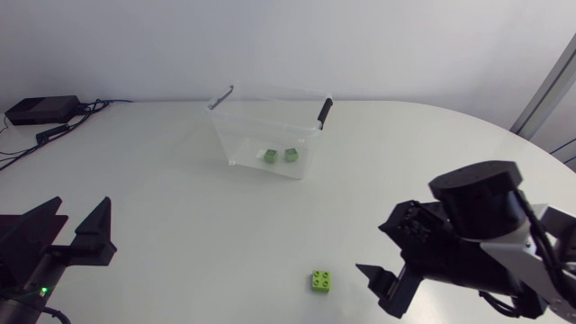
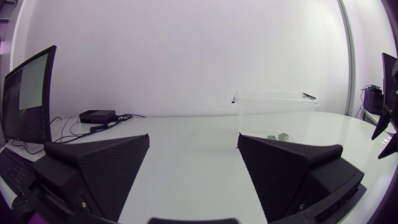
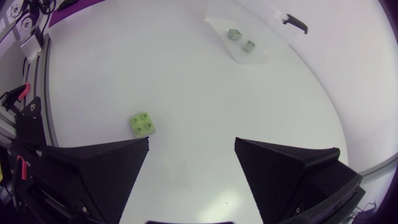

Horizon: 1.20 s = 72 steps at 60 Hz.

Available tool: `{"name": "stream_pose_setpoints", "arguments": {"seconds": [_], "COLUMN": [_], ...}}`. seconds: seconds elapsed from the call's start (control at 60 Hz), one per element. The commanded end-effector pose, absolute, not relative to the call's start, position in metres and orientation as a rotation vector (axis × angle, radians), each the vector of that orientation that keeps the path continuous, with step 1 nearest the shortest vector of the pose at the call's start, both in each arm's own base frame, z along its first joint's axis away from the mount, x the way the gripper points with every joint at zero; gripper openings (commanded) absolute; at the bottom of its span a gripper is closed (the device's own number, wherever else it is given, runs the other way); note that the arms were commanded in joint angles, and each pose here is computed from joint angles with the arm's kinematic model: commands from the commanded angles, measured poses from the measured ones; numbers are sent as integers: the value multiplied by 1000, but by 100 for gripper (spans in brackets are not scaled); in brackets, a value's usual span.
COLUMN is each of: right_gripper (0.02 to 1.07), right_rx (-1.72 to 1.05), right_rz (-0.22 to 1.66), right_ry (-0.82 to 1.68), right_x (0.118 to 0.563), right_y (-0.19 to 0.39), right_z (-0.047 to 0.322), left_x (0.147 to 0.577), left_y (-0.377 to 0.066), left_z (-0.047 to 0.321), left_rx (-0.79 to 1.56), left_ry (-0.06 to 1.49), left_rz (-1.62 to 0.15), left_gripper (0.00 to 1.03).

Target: Place the duplo bricks in the container

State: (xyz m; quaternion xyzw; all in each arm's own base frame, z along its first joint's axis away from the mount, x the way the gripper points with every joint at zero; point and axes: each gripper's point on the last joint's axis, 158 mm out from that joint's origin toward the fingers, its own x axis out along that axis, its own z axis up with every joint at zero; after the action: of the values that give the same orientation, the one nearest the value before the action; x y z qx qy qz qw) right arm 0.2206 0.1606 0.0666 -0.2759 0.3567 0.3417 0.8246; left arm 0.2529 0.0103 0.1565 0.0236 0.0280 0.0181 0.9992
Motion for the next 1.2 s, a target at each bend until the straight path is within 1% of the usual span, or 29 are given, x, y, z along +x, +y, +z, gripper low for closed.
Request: {"name": "stream_pose_setpoints", "arguments": {"seconds": [0.0,0.133,0.283,0.417,0.683,0.917,1.133,1.183], "right_gripper": [102,102,102,102,102,102,102,97], "right_rx": [-655,-694,-752,-772,-823,-811,-822,-829], "right_rz": [796,841,890,921,991,1039,1043,1048], "right_ry": [741,747,805,787,857,905,955,971], "right_x": [218,218,214,215,210,202,205,204], "right_y": [179,194,203,214,226,230,230,228], "right_z": [65,51,26,22,-1,-18,-45,-52], "left_x": [253,253,253,253,253,253,253,253], "left_y": [11,11,11,11,11,11,11,11], "left_z": [152,152,152,152,152,152,152,152], "left_rx": [52,52,52,52,52,52,52,52], "left_ry": [56,56,56,56,56,56,56,56], "left_rz": [37,38,38,38,37,38,38,38], "left_gripper": [100,100,100,100,100,100,100,100]}}
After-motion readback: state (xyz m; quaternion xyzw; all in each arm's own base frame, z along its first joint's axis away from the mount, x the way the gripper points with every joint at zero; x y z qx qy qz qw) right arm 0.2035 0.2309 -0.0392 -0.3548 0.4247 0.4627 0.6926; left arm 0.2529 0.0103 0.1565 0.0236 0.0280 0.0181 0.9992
